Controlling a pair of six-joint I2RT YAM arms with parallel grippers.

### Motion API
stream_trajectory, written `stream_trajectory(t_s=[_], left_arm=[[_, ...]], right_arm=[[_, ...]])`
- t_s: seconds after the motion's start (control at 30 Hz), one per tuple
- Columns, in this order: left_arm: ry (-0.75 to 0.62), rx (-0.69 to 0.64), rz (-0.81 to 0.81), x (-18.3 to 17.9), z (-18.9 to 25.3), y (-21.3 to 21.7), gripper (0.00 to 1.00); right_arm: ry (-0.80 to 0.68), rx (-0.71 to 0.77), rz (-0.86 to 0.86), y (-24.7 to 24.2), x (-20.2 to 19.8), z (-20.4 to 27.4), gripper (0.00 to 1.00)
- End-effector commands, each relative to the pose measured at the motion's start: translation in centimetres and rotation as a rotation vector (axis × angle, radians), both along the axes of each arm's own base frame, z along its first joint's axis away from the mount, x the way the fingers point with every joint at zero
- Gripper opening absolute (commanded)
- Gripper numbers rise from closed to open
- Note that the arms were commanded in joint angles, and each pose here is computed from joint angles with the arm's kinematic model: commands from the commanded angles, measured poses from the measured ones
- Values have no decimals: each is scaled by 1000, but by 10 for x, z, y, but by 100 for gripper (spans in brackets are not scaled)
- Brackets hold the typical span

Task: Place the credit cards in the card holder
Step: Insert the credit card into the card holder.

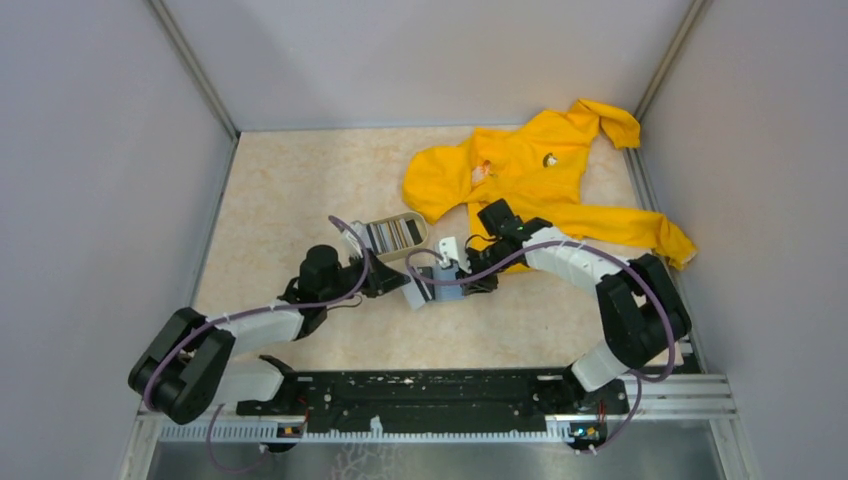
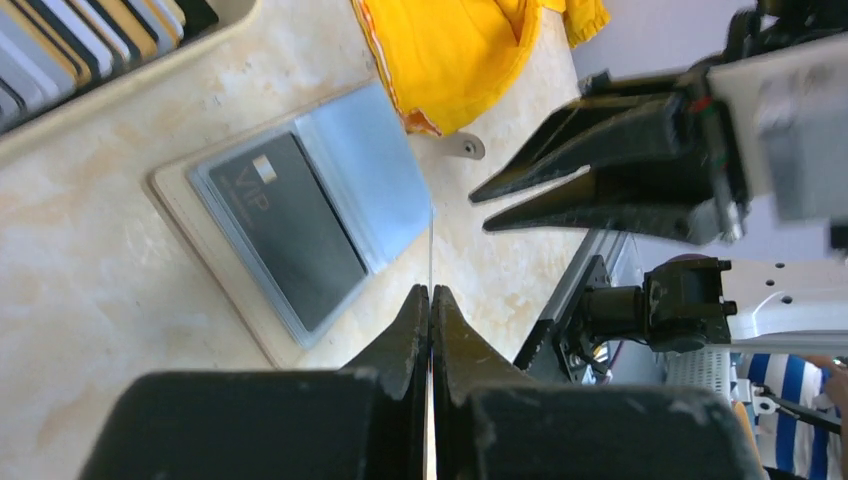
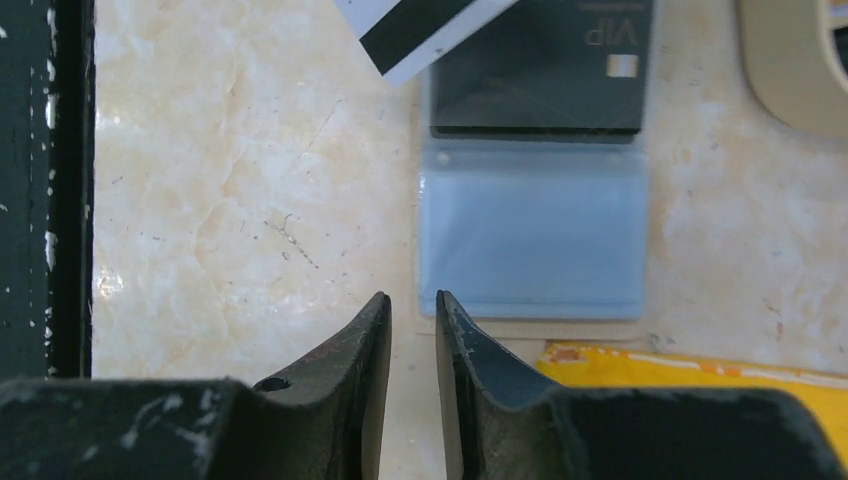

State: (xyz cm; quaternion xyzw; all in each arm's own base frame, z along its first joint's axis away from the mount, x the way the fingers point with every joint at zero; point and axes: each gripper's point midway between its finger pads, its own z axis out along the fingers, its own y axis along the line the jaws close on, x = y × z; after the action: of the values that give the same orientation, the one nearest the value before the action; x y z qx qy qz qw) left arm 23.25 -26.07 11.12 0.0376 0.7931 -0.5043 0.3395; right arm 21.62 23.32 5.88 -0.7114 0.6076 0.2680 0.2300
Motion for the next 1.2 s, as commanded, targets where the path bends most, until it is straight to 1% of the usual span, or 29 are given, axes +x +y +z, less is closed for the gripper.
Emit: stream_trajectory(t_s=[0.0,0.13,0.37,0.53,0.73,1.17], left_arm=[[-46,-72,138,6,15,0,0],[-71,-80,206,6,15,4,0],[-56,-103,213,9,8,1,0],[-34,-143,221,16,6,-6,0],[0,-108,258,27,-7,-7,0],[74,-81,240,32,-33,-17,0]], right_arm=[[-6,205,-93,15,19,47,24],[-22,253,-208,10,39,54,27],[21,253,-249,11,43,43,28],[26,179,-325,4,55,24,29],[36,100,-369,-4,63,6,30],[38,65,-390,-8,66,-2,31]])
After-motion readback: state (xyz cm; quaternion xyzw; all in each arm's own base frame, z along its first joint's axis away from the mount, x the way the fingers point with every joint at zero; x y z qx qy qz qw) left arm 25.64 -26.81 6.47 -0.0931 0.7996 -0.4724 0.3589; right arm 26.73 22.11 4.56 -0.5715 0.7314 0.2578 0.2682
